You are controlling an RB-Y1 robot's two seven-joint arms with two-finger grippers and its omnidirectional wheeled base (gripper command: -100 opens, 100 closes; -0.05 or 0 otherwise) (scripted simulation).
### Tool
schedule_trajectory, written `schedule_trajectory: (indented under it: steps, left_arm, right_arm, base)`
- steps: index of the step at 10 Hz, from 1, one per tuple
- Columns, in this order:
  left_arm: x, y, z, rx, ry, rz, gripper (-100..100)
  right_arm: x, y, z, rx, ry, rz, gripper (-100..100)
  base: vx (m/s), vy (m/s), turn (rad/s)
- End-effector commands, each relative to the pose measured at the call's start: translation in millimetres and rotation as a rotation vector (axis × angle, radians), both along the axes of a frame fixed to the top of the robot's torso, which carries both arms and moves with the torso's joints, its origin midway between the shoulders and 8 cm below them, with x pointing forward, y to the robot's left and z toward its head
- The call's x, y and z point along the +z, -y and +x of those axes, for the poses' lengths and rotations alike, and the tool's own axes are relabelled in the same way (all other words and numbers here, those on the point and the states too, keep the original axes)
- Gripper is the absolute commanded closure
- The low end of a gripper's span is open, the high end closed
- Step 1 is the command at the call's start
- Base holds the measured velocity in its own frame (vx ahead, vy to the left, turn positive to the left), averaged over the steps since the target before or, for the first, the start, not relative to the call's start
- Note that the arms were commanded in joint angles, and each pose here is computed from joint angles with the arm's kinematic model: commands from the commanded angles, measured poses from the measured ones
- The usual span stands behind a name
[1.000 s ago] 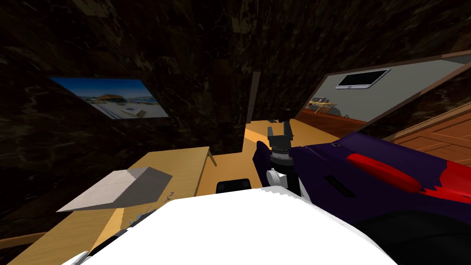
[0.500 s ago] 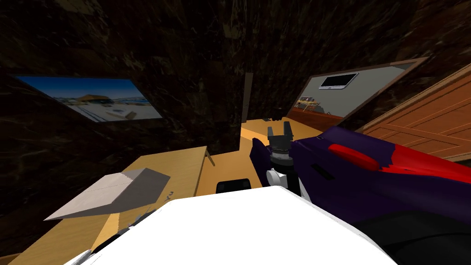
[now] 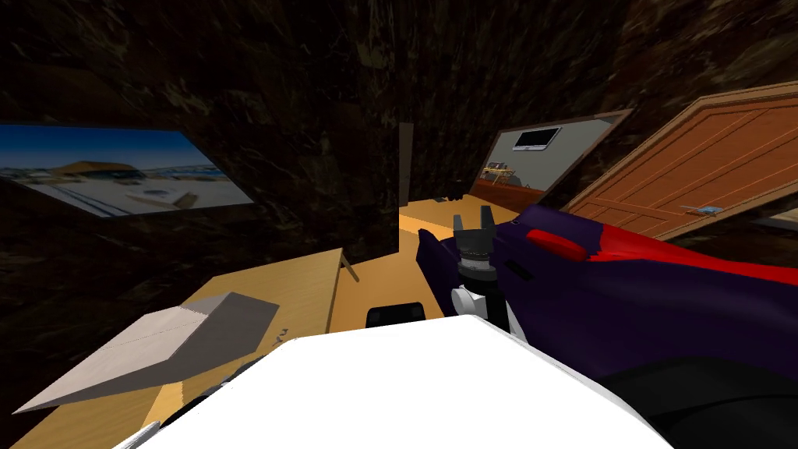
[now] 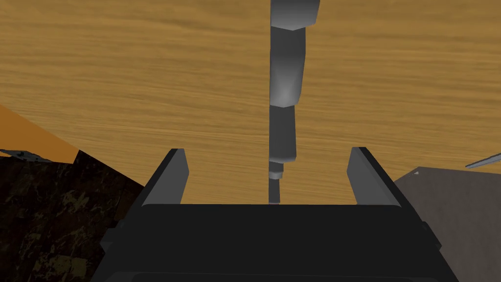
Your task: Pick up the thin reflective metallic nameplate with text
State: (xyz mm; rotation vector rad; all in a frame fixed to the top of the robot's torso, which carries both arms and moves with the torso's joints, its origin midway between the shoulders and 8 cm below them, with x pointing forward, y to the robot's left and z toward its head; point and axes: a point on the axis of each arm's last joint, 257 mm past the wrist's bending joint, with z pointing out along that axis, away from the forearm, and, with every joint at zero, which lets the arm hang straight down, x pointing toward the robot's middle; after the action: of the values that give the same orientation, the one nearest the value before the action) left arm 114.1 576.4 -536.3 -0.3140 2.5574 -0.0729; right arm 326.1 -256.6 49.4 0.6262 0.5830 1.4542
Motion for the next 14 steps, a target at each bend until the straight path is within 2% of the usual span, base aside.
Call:
schedule_trajectory:
  steps: [1, 3, 4, 5, 6, 7, 8, 10, 11, 12, 14]
  left_arm:
    - [0.3, -4.1, 1.0, 0.032, 0.007, 0.000, -100]
    - [1.6, -5.2, 3.0, 0.044, 0.017, -0.003, -100]
    - [-2.0, -8.7, -0.9, 0.068, 0.001, 0.003, -100]
    - [-0.1, -10.4, 1.9, 0.085, 0.015, -0.001, -100]
    - [-4.2, -13.9, -3.7, 0.101, -0.009, 0.010, -100]
    - [-2.1, -15.7, -0.6, 0.122, 0.008, 0.005, -100]
    - [-6.1, -19.6, -6.8, 0.136, -0.018, 0.017, -100]
    - [-2.8, -22.7, -2.1, 0.169, 0.007, 0.009, -100]
    - [-6.1, -27.3, -8.1, 0.187, -0.015, 0.022, -100]
    - [-3.9, -29.5, -5.1, 0.209, 0.001, 0.017, -100]
    - [-3.9, -29.1, -4.4, 0.209, 0.001, 0.017, -100]
  right_arm:
    - [0.0, 0.0, 0.0, 0.000, 0.000, 0.000, 0]
    - [-0.1, 0.1, 0.0, 0.000, 0.000, 0.000, 0]
    - [-0.1, 0.1, 0.0, 0.000, 0.000, 0.000, 0]
    - [0.0, 0.0, 0.0, 0.000, 0.000, 0.000, 0]
    - [-0.1, 0.1, 0.0, 0.000, 0.000, 0.000, 0]
    - [0.0, 0.0, 0.0, 0.000, 0.000, 0.000, 0]
    - [-0.1, 0.1, 0.0, 0.000, 0.000, 0.000, 0]
    - [-0.1, 0.1, 0.0, 0.000, 0.000, 0.000, 0]
    - [-0.1, 0.1, 0.0, 0.000, 0.000, 0.000, 0]
    - [0.0, 0.0, 0.0, 0.000, 0.000, 0.000, 0]
    - [-0.1, 0.1, 0.0, 0.000, 0.000, 0.000, 0]
  base:
    - [-0.104, -0.002, -0.160]
    - [-0.029, -0.004, 0.027]
    - [-0.073, -0.008, -0.314]
    - [-0.092, -0.001, -0.154]
    - [-0.111, -0.006, -0.260]
    - [-0.093, 0.000, -0.134]
    - [-0.122, -0.023, -0.246]
    - [-0.087, -0.012, -0.062]
    - [-0.087, -0.010, -0.250]
    - [-0.087, -0.009, -0.191]
    - [-0.018, -0.003, 0.017]
